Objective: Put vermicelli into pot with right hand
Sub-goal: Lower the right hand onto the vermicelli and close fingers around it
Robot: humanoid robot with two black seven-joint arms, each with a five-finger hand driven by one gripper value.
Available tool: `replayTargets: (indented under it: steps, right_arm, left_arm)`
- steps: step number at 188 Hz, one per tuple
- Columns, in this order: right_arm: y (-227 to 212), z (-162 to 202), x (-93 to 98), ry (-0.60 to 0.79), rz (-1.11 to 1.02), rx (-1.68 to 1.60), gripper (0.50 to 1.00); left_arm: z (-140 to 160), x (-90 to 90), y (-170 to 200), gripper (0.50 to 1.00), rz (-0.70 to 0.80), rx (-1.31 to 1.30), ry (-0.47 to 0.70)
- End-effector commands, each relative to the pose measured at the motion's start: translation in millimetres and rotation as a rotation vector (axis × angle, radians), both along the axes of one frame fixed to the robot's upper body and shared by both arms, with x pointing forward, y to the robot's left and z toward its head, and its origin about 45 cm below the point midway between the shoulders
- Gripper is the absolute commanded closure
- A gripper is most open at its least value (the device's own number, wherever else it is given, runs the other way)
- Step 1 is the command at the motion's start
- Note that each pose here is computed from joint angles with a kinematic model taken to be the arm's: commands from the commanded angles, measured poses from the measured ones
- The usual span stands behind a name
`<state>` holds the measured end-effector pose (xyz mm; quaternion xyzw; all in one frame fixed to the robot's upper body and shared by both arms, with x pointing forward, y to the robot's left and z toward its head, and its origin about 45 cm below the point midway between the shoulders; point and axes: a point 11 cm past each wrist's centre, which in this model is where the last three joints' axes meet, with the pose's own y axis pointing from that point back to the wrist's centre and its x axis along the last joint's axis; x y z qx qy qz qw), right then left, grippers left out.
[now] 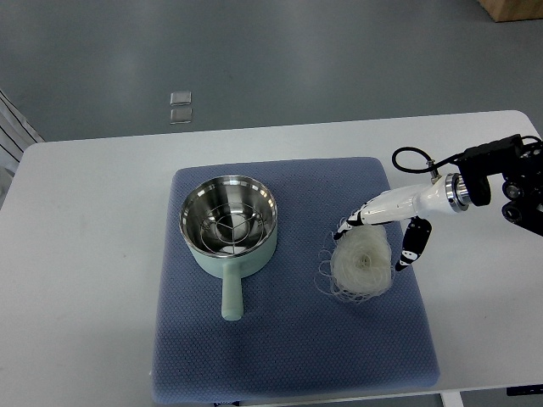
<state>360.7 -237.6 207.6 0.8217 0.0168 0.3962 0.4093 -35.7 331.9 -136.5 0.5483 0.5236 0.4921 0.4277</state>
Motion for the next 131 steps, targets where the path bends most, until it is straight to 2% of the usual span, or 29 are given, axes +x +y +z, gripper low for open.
replayTargets:
  steps: [1,93,131]
  right_arm:
    - [0,-4,-1.8,-0.002,-0.004,0.008,0.572]
    - [24,-14,-15.4,0.029,0.041,0.075,0.579]
    - [22,-19,-16.2,0.032,0.035,0.062,0.632]
  left_arm:
    - [0,0.0,0,0.5,-0.001,0.0,0.0]
    - [0,0.0,0,0.5,-0.001,0.0,0.0]
    - [0,0.0,0,0.5,0.001,0.001,0.0]
